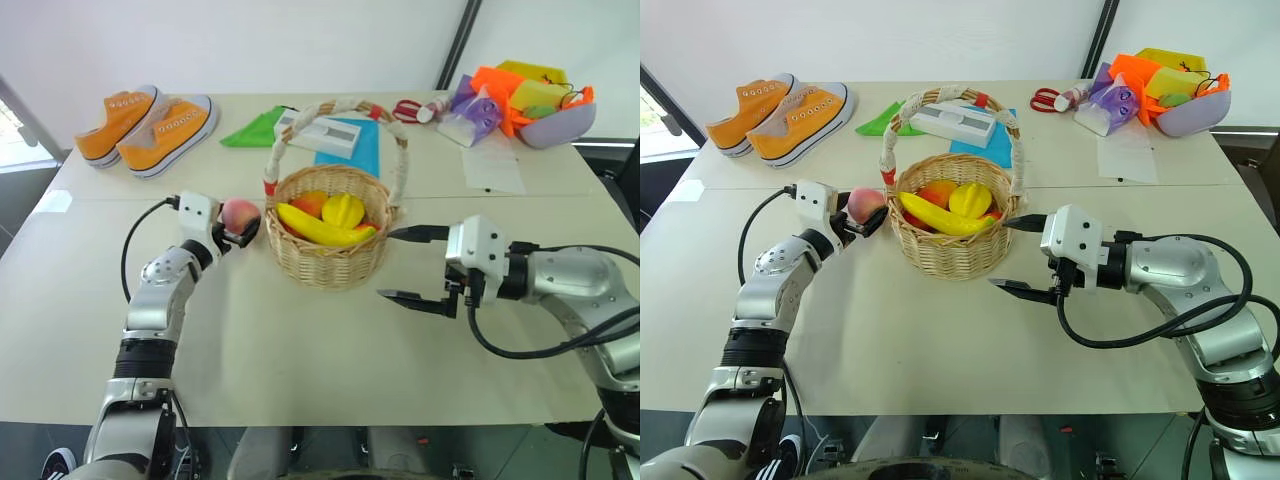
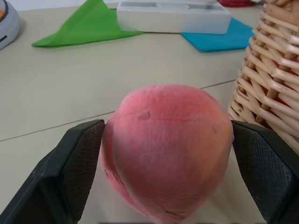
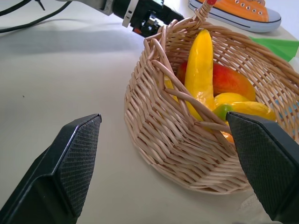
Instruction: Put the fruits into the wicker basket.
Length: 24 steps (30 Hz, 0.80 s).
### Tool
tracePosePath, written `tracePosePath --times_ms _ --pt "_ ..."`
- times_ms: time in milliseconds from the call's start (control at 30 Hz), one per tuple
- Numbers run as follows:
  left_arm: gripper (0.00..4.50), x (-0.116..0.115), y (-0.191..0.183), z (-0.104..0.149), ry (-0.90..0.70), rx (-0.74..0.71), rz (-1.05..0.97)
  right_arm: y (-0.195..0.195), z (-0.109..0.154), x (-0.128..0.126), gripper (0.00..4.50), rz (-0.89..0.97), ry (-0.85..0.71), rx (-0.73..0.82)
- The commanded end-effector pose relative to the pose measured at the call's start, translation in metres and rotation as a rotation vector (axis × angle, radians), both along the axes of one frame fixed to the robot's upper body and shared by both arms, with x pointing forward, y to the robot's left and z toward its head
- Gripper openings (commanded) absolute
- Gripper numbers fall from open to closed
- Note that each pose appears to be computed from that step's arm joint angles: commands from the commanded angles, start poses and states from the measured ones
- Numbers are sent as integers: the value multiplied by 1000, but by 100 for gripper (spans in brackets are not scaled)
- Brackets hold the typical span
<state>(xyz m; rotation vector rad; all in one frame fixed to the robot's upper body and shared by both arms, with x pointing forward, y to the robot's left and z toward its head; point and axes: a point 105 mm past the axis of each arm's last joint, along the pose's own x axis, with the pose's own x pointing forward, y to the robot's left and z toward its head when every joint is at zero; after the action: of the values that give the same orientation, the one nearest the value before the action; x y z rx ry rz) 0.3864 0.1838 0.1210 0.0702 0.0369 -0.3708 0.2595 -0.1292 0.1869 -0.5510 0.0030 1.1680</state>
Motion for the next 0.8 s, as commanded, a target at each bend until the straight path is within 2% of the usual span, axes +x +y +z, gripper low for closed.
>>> tracePosePath --times_ms 33,167,300,467,633,733,800 --pt "424 -1 1 3 -7 -4 -11 -2 9 -2 449 4 -49 -1" --pt "317 -1 7 6 -34 19 16 -3 14 0 450 -11 -41 61" --pt "317 -2 17 14 -74 -11 66 -4 29 2 450 -28 -7 222" --pt "317 -17 29 32 -156 -4 44 -10 27 4 450 -46 29 252" --pt "317 -64 41 61 -216 -53 -143 -15 28 6 450 -58 32 251" --pt "317 -106 20 80 -227 -144 -398 -22 32 6 450 -64 37 269" --pt "317 -123 4 91 -227 -192 -514 -28 30 5 450 -64 57 269"
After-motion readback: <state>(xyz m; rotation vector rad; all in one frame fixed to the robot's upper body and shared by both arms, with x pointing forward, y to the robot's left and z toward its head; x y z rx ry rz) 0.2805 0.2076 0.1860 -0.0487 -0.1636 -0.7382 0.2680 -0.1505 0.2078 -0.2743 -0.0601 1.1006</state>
